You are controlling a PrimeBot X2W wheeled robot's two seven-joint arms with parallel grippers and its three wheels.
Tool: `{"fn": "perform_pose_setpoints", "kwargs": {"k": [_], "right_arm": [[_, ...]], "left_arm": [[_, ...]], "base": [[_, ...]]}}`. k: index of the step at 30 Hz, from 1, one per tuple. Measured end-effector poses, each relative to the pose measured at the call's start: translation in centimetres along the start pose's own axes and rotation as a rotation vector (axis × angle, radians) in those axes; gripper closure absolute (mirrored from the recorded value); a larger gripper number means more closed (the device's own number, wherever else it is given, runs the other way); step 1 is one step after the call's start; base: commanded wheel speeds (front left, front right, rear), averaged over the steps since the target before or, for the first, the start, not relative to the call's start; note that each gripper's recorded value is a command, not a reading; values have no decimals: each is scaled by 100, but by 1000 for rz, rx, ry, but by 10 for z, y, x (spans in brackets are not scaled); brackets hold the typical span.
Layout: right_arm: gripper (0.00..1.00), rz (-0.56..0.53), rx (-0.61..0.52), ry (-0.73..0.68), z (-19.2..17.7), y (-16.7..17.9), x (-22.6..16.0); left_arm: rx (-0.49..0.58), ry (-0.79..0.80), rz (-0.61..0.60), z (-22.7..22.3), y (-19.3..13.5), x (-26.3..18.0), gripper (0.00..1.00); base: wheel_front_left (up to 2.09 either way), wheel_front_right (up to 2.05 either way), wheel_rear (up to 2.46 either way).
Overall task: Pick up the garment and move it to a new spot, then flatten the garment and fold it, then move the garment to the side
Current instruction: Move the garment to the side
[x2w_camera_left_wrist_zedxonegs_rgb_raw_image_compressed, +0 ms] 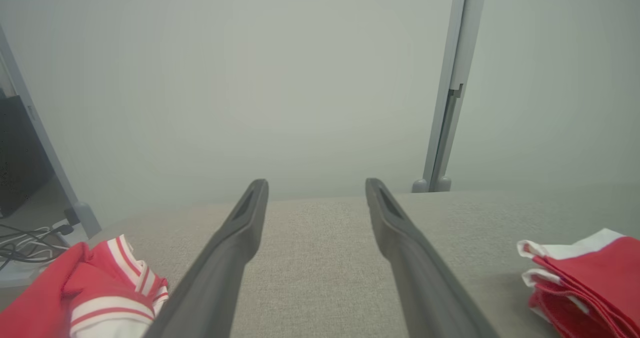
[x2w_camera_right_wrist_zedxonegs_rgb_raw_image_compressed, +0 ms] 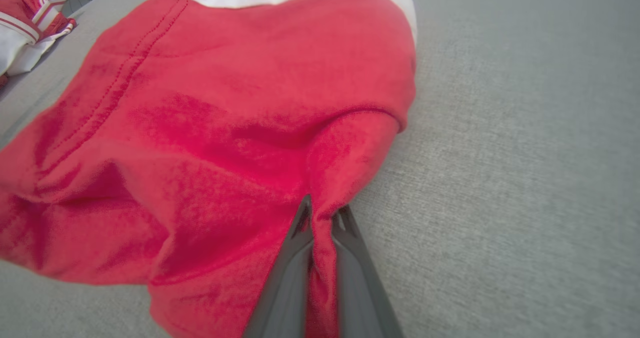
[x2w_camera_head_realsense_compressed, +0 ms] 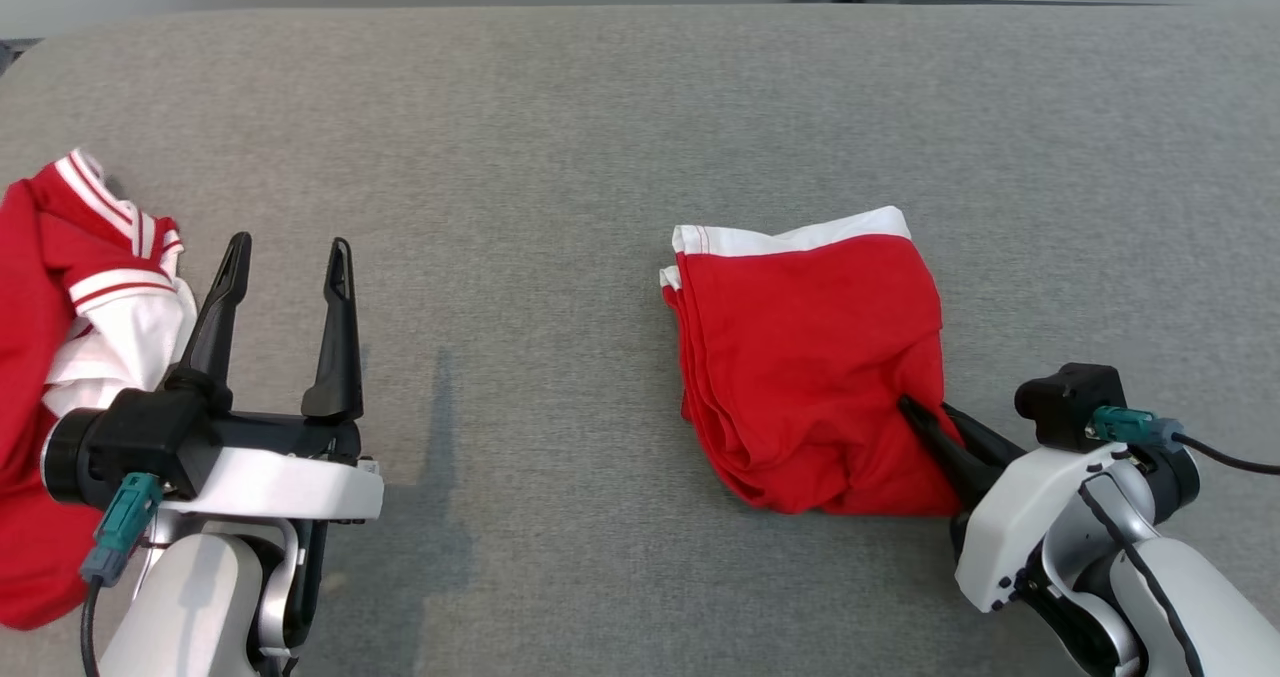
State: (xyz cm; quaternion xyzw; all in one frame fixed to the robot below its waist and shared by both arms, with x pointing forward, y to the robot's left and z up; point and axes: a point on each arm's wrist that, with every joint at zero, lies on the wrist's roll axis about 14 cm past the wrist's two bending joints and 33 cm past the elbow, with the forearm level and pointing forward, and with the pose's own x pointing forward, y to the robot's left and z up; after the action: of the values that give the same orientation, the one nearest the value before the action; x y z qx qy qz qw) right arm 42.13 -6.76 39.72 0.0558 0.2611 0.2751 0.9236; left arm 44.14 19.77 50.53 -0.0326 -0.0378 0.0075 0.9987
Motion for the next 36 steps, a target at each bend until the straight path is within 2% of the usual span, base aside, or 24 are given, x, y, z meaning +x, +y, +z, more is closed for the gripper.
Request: {"fn": "perform_pose_setpoints", "kwargs": {"k": [6, 11, 16, 22, 27, 30, 36], "right_arm": [[100, -60, -9, -19, 0, -18, -20], [100, -130, -70, -43, 8, -51, -34], [100, -249, -141, -19, 4, -108, -61], [100, -459, -232, 7, 9, -194, -111], [100, -607, -280, 35, 13, -247, -142], [100, -679, -283, 37, 17, -270, -155], [100, -747, -246, 26, 19, -290, -161]], "left_arm": [[-15, 5, -85, -9, -29, 14, 0], [-31, 12, -191, -19, -63, 30, 0], [-54, 11, -310, -25, -105, 47, 0], [-71, 19, -450, -34, -152, 65, 0], [-100, 34, -556, -45, -190, 72, 0], [-118, 40, -608, -51, -208, 75, 0], [-139, 61, -654, -63, -225, 78, 0]], "base": [[0, 0, 0], [0, 0, 0], [0, 0, 0], [0, 0, 0], [0, 0, 0], [0, 0, 0], [0, 0, 0]]}}
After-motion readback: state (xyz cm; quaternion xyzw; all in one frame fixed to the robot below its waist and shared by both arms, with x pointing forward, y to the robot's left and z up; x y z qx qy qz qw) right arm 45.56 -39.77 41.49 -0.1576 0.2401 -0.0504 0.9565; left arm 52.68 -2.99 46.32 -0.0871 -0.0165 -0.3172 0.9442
